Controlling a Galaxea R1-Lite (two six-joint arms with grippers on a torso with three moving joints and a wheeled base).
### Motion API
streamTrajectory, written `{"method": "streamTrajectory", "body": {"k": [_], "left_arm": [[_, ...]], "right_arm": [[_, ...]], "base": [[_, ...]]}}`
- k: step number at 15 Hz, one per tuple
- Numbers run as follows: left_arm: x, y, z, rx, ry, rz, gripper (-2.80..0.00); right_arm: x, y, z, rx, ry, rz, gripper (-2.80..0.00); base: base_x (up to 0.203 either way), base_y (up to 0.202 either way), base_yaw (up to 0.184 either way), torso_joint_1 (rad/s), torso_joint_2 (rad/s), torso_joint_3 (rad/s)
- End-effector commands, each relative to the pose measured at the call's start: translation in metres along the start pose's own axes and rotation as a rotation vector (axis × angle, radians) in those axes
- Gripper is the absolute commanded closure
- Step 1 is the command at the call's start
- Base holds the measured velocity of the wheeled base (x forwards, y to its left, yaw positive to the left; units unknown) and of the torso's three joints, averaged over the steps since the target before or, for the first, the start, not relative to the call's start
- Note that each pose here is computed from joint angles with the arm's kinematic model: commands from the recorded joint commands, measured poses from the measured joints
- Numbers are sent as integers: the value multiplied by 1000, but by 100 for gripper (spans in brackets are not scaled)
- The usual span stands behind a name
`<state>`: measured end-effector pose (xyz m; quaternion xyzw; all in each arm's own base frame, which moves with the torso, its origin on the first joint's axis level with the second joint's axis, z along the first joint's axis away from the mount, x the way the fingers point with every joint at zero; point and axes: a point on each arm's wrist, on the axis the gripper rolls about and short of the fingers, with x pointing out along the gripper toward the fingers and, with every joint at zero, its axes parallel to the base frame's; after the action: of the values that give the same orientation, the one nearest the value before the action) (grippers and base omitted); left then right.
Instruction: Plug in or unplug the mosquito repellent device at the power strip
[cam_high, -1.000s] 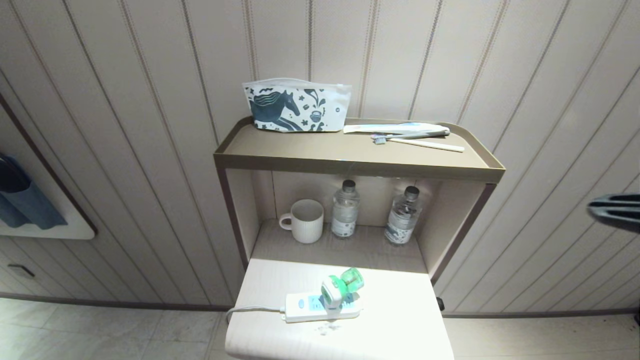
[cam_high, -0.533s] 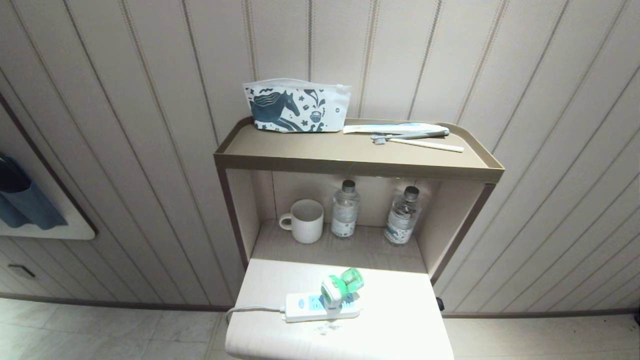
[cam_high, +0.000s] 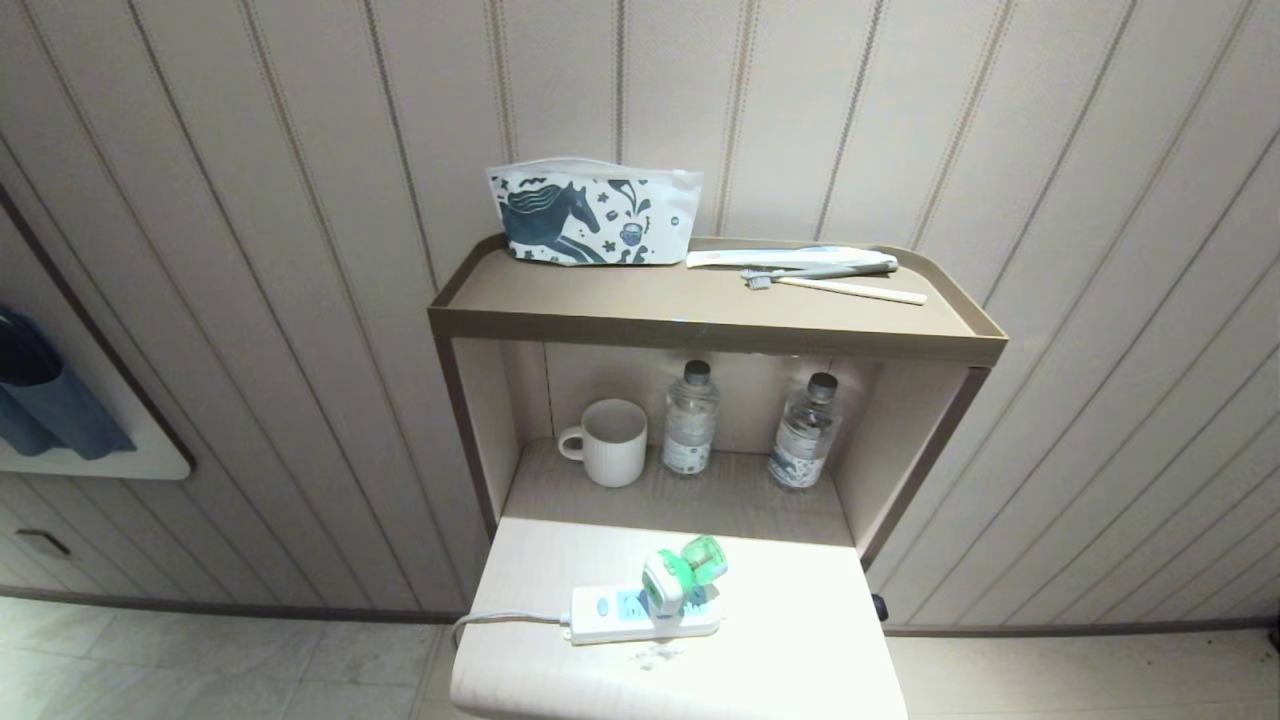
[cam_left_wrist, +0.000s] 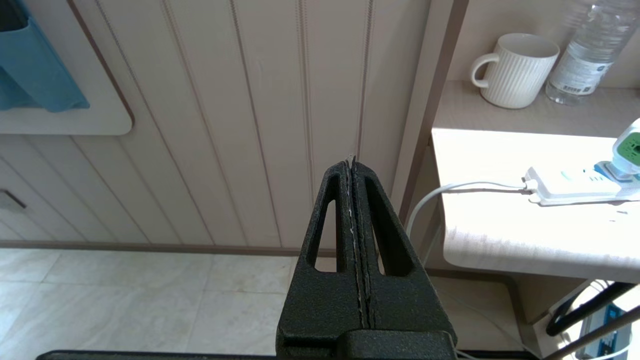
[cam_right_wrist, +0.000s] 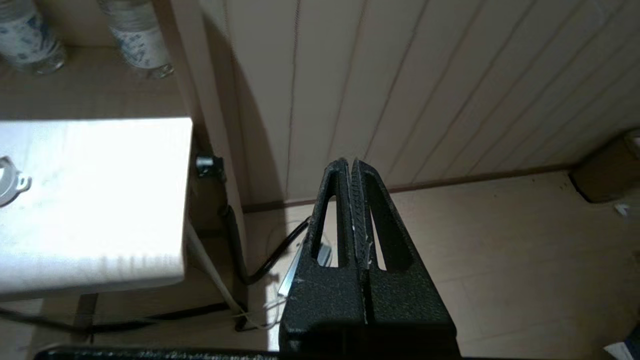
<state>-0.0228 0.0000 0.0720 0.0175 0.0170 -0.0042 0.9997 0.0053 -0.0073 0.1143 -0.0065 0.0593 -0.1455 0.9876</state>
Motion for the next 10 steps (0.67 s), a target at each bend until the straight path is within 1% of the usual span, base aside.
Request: {"method": "streamTrajectory", "body": {"k": [1,2,3,4,5,6,7,9,10], "left_arm": [[0,0,0,0,0,0,0],[0,0,0,0,0,0,0],[0,0,0,0,0,0,0],[0,0,0,0,0,0,0],[0,0,0,0,0,0,0],[0,0,0,0,0,0,0],[0,0,0,0,0,0,0],[0,0,0,0,0,0,0],[0,0,0,0,0,0,0]], "right_arm": [[-9,-2,-16,21,-54,-57,0],[-9,-2,-18,14,-56,-25,0],[-9,0,-19,5,-61,70,0],[-10,1,-19,-1,-64,100,0],[-10,1,-19,-1,-64,100,0],[-10,1,-23,-23,-50,131,0],[-13,2,-28,-50,-47,197,0],[-23,1,-38,-63,-124,277,0],[-24,1,-42,-76,-125,314,0]], "base": [[0,0,0,0,0,0],[0,0,0,0,0,0],[0,0,0,0,0,0],[0,0,0,0,0,0],[0,0,0,0,0,0],[0,0,0,0,0,0],[0,0,0,0,0,0],[0,0,0,0,0,0],[0,0,0,0,0,0]]}}
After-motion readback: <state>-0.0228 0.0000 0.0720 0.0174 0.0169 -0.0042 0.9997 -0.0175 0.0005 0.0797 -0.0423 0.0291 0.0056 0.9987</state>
